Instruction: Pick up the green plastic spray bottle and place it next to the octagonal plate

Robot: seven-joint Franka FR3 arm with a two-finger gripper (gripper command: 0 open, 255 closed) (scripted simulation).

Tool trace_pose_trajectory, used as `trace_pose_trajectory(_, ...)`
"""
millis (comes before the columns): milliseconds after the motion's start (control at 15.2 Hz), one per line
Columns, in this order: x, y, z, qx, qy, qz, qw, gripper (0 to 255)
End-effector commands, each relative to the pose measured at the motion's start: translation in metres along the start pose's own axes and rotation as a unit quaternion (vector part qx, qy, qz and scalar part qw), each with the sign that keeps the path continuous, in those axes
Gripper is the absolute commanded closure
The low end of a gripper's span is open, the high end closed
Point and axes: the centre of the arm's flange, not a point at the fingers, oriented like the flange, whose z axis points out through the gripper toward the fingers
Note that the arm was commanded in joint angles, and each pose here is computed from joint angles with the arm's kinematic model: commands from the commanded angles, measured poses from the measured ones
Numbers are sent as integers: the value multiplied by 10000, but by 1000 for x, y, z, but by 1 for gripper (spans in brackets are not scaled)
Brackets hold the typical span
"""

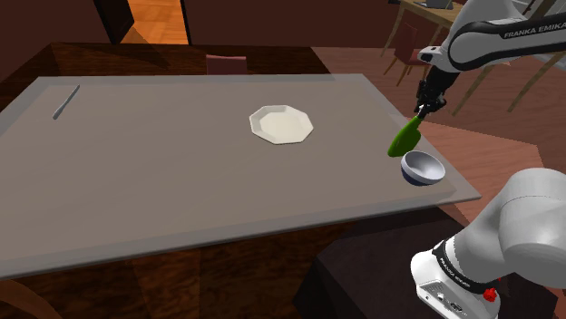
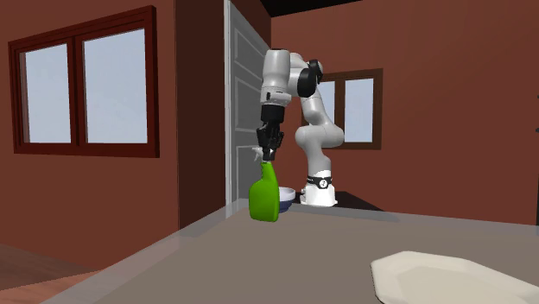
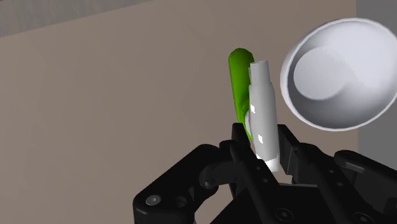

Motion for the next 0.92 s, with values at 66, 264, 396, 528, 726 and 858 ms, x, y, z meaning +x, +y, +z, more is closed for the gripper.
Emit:
trace_pose_trajectory(66, 0, 0, 0, 1, 0, 0, 10000, 255)
trace_pose_trajectory(264, 0, 0, -5, 0, 0, 0, 10000, 255)
trace_pose_trajectory(396, -1, 1, -16, 0, 0, 0, 10000, 255)
trace_pose_trajectory(528, -2, 1, -26, 0, 0, 0, 10000, 255)
trace_pose_trajectory(726, -3, 2, -42, 0, 0, 0, 10000, 255)
trace_pose_trajectory(858, -4, 3, -52, 0, 0, 0, 10000, 255)
